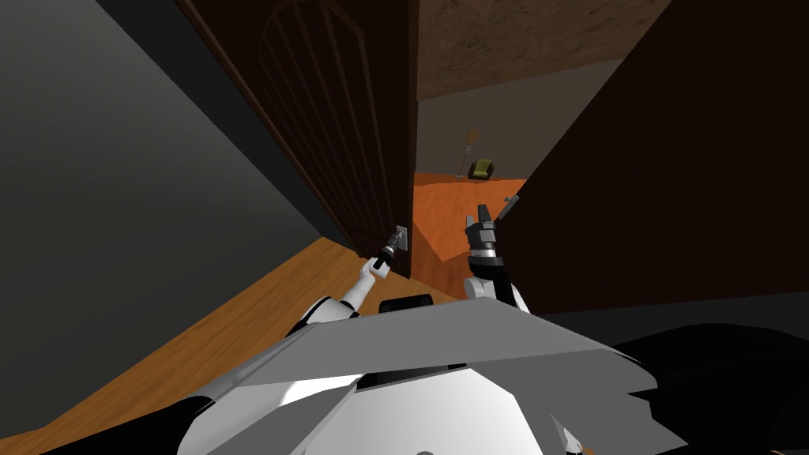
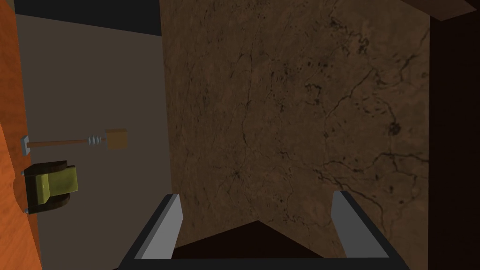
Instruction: Push the door open
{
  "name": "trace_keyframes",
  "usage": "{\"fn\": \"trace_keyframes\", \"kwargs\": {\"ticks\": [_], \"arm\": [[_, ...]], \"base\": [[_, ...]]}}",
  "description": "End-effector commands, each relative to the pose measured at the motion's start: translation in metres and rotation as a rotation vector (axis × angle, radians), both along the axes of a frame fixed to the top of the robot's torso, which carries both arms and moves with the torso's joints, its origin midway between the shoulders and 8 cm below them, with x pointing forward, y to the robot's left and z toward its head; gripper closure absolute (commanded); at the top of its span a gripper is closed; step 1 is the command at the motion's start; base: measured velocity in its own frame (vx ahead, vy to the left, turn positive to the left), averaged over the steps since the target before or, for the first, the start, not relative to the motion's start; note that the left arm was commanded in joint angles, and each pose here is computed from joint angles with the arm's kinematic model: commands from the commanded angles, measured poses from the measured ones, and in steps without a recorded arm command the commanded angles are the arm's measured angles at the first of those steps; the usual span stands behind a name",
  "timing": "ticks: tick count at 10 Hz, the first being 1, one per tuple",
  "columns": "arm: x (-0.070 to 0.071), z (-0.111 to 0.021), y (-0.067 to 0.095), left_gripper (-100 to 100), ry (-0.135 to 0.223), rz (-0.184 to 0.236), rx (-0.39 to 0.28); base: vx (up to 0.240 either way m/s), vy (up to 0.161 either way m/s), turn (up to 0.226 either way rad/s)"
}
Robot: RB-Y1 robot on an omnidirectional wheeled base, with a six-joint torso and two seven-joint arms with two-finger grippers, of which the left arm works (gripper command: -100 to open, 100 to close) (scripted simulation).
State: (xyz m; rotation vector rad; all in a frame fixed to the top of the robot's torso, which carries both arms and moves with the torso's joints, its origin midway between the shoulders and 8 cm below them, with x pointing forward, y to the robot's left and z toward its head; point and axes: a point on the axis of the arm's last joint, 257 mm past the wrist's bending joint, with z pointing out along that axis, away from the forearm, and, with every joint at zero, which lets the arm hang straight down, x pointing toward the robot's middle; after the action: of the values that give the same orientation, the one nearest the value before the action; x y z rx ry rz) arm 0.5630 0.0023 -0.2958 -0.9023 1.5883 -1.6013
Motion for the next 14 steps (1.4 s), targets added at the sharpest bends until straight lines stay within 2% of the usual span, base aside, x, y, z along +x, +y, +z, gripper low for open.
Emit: {"fn": "trace_keyframes", "kwargs": {"ticks": [1,5,6,9,14], "arm": [[0.000,-0.001,0.001,100,0.002,0.001,0.001],[0.000,-0.001,0.001,100,0.002,0.001,0.001],[0.005,0.003,0.009,100,-0.007,0.017,0.003],[0.010,0.002,0.021,100,-0.007,0.040,0.008],[0.024,0.002,0.058,100,-0.009,0.115,0.018]], "base": [[-0.021,0.017,-0.020],[-0.003,0.003,-0.004],[0.082,-0.091,0.024],[0.124,-0.150,0.046],[0.145,-0.174,0.049]]}}
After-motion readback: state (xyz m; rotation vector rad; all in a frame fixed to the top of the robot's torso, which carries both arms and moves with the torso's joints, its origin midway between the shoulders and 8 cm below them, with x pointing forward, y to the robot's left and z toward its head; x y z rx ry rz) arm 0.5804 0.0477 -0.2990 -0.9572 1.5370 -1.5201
